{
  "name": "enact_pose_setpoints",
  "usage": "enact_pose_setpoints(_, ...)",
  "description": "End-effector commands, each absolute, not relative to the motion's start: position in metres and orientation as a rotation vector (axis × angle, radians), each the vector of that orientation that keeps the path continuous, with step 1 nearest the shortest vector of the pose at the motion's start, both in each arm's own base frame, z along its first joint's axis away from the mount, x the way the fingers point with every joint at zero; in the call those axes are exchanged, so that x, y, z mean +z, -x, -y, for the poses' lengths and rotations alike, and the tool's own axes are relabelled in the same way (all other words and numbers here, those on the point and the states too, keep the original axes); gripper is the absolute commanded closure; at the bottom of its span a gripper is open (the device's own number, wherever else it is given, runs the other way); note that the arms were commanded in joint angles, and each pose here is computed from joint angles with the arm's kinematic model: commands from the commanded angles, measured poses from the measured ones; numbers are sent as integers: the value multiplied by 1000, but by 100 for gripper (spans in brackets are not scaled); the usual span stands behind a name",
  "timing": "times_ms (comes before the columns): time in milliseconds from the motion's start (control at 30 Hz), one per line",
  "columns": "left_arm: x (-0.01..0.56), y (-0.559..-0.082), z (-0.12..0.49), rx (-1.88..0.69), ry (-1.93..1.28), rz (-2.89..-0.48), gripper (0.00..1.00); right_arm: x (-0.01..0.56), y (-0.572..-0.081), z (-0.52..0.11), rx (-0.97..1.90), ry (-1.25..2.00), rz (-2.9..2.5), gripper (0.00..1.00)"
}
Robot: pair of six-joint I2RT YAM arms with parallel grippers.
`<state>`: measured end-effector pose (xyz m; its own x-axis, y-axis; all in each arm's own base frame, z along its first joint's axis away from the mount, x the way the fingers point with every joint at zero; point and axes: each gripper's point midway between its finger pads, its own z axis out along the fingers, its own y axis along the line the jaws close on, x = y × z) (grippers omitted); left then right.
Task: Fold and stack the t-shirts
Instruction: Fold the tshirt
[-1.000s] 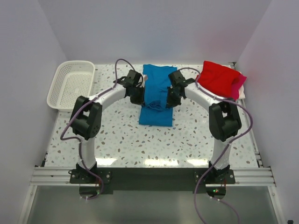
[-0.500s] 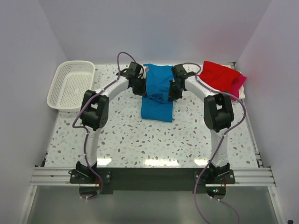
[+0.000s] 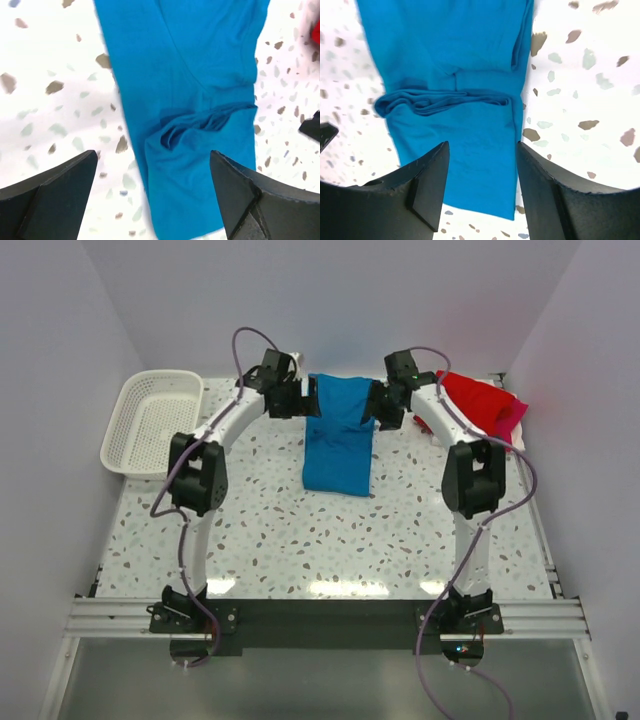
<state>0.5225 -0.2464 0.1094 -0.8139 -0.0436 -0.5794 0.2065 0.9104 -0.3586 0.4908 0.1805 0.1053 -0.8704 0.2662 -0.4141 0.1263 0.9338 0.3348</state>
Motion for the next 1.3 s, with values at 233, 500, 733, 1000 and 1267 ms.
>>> enact_pose_setpoints(233,107,-431,211,-590,-127,-2479,1,156,-430,-176,563,-255,-2544,40)
enact_pose_setpoints(500,81,-383,222,-694,-133,-2509,8,104,-366,-179,641,-313,-2632,39)
enact_pose_setpoints(733,62,-371,229,-711,-115,-2543,12,73,-350,-190,659,-323,-2686,39)
enact_pose_setpoints(1000,48,-364,238,-743,-117,-2565,16,50,-346,-198,640,-306,-2744,40)
enact_pose_setpoints(1267,35,-358,243,-727,-134,-2600,28,31,-340,-201,614,-302,-2786,42)
